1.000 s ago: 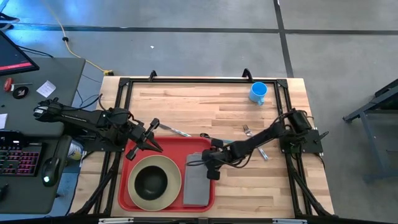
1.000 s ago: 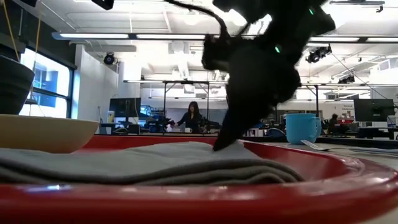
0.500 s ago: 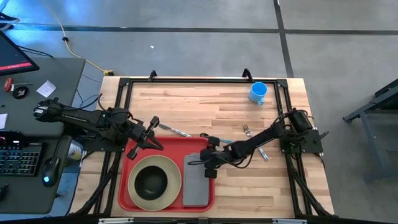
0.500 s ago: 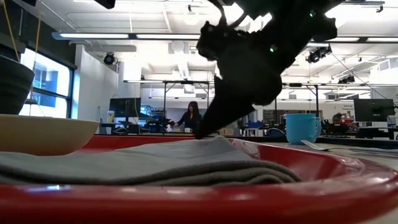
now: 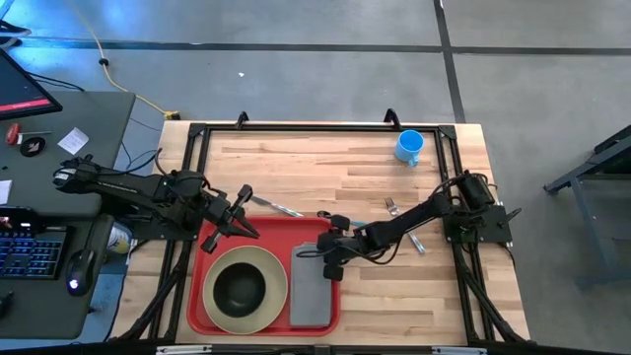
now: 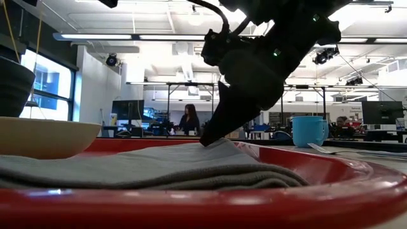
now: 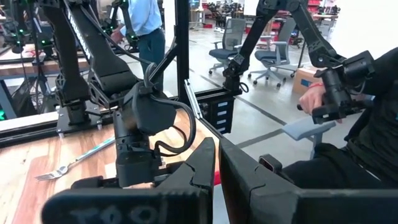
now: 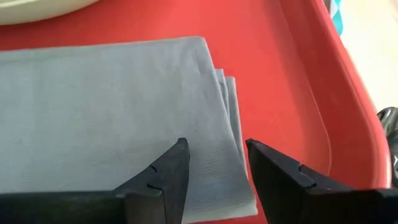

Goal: Set up tray
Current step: Put the gray napkin on the red serving tray to the right of the light brown plate, then put the white patterned fork on top of the gray napkin

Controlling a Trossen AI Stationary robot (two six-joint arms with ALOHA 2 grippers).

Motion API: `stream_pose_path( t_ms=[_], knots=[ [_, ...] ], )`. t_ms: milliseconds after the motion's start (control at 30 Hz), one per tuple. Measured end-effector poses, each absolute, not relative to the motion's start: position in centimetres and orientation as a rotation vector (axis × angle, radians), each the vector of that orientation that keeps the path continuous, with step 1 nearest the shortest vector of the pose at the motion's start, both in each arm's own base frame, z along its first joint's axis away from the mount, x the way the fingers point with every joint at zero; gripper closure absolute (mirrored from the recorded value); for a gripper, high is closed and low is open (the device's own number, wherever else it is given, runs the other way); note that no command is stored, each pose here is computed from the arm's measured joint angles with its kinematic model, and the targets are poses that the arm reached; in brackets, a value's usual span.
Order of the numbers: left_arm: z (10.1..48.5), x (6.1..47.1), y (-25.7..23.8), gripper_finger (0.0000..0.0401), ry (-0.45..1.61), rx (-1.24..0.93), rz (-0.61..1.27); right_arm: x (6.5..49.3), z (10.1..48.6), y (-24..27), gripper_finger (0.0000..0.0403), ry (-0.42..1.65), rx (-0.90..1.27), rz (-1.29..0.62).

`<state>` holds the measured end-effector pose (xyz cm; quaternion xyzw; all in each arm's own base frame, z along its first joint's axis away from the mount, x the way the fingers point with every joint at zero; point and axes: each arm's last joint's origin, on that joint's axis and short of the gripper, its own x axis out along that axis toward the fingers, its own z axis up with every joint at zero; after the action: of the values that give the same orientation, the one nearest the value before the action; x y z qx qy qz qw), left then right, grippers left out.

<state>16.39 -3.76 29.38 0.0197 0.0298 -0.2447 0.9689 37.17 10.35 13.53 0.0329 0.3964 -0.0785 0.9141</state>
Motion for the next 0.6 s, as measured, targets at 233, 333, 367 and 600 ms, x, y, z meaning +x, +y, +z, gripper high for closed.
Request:
stream_pose_path(
  t_ms=[233,333,367,600],
  knots=[
    [29.4,16.4,-3.8,0.0345,0.062,0.042,-0.495,37.2,16.0,10.3,0.0247,0.746,0.078,-0.151],
    [29.3,16.4,-3.8,0.0345,0.064,0.042,-0.495,36.4,18.5,10.1,0.0247,0.711,0.077,-0.161],
    [29.3,16.4,-3.8,0.0345,0.064,0.042,-0.494,36.0,19.2,10.0,0.0247,0.713,0.075,-0.176],
    [29.3,16.4,-3.8,0.0345,0.070,0.041,-0.494,31.5,22.0,8.4,0.0247,0.894,0.178,-0.383]
  ],
)
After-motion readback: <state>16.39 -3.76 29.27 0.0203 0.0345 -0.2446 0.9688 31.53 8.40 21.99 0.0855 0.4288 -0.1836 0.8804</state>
